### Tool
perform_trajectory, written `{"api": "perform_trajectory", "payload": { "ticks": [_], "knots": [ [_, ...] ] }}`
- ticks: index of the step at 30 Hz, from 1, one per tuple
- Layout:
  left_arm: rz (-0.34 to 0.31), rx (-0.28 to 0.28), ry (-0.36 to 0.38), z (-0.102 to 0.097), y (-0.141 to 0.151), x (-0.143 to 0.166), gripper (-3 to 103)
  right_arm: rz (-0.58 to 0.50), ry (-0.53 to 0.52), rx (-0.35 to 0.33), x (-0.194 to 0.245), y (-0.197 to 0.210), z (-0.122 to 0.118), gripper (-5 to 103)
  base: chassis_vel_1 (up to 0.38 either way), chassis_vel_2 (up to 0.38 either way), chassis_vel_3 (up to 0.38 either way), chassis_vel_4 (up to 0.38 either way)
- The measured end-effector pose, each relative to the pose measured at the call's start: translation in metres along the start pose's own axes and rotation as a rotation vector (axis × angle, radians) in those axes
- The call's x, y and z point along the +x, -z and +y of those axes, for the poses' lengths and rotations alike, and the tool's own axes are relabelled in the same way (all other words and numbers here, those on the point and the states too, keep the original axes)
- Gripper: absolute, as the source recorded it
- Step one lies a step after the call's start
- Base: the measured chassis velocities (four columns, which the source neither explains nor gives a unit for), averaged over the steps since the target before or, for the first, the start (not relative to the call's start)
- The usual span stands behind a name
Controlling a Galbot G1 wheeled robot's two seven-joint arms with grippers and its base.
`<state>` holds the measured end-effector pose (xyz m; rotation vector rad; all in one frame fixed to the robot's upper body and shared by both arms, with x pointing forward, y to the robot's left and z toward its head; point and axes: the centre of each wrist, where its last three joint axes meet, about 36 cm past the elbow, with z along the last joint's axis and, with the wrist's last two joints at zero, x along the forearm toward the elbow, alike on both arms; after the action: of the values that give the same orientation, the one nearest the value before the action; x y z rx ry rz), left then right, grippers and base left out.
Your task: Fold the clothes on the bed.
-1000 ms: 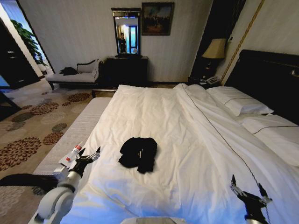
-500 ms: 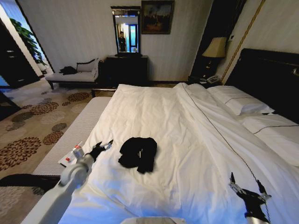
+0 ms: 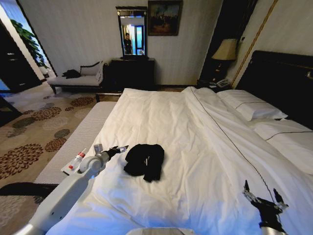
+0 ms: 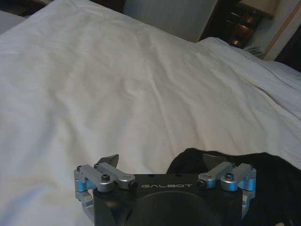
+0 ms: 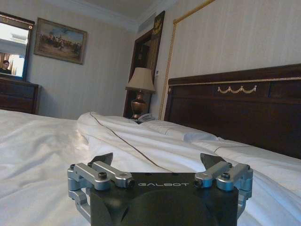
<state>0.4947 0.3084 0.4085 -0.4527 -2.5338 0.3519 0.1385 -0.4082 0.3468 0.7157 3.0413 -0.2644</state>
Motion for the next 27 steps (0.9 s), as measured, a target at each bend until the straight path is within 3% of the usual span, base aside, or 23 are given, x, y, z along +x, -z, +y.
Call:
{"api": "perform_trajectory", "payload": {
  "ticks": [13,21,27],
  "knots": [
    [0.050,0.059,-0.010,-0.003,-0.008,-0.024,100,0.007,-0.013,0.008,0.001,-0.001,-0.005,100,0.000,0.000,0.000,0.000],
    [0.097,0.163,-0.035,-0.012,-0.004,-0.041,100,0.008,-0.016,0.006,-0.001,-0.001,-0.005,100,0.000,0.000,0.000,0.000],
    [0.135,0.155,-0.013,-0.010,-0.008,-0.042,100,0.011,-0.021,0.006,0.000,-0.002,-0.006,100,0.000,0.000,0.000,0.000]
  ]
}}
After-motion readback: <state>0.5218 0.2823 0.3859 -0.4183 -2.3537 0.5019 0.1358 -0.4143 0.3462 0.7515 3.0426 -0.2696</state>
